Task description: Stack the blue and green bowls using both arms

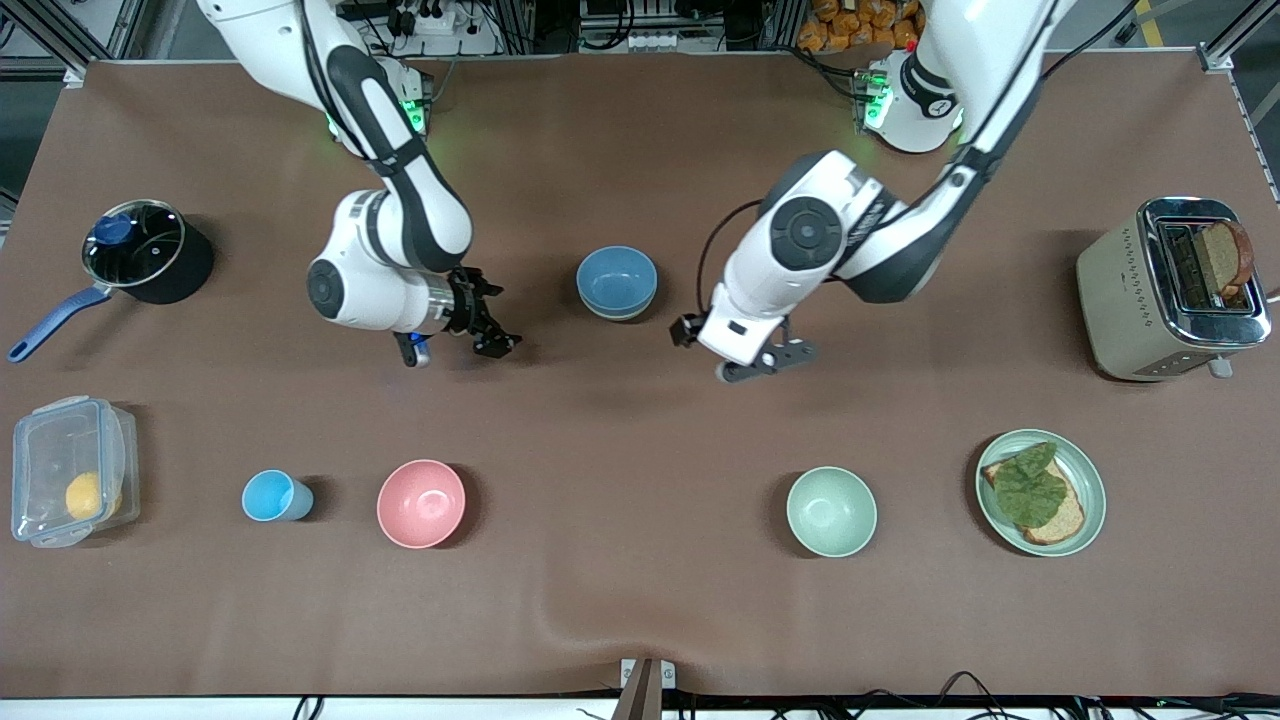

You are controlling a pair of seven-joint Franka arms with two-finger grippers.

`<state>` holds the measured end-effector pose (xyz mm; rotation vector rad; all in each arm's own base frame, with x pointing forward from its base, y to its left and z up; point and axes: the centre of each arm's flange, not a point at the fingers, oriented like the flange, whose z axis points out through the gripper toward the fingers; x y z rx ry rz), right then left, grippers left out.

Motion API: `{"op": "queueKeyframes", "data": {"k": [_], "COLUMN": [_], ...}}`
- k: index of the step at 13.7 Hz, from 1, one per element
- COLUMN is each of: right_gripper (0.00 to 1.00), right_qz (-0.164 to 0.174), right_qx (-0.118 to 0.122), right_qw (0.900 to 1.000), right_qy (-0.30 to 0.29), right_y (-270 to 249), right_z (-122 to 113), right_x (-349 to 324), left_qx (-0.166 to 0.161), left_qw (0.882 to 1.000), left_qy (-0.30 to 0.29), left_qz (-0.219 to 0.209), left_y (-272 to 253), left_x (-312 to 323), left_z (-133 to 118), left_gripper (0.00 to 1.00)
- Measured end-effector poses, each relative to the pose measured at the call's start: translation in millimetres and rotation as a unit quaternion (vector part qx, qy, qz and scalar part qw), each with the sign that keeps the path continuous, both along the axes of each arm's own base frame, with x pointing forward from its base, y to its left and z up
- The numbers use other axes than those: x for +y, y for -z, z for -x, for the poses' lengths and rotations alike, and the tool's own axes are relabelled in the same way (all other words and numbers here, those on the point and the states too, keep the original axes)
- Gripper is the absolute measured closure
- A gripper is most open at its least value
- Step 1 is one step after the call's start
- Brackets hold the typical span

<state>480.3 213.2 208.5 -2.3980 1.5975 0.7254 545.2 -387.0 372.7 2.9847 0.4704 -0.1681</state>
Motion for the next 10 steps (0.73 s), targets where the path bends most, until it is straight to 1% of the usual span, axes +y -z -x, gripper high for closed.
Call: {"op": "queueKeyframes", "data": {"k": [3,5,8,10], "right_gripper": [0.0,0.0,0.0,0.0], "right_qz": [0.014,0.012,0.003,0.02], "right_qx": [0.026,0.038,0.049,0.049], "right_qw": [0.999,0.998,0.995,0.992], "right_qy": [-0.03,-0.054,-0.087,-0.11], "right_y": [-16.9,-33.9,-66.8,-90.7], "right_z": [-6.7,-12.8,-23.8,-31.1], "right_x": [-32.9,-64.1,-122.1,-149.0], "left_qx": [-0.015,-0.034,-0.053,-0.062], "left_qw": [0.999,0.998,0.996,0.996], "left_qy": [-0.024,-0.049,-0.064,-0.053], "left_qz": [-0.017,-0.021,-0.023,-0.026], "left_y": [-55.0,-86.2,-113.9,-124.7], "left_x": [35.8,66.6,95.8,108.3], "left_z": [-23.4,-34.3,-41.3,-43.4], "left_gripper": [0.0,0.0,0.0,0.0]}}
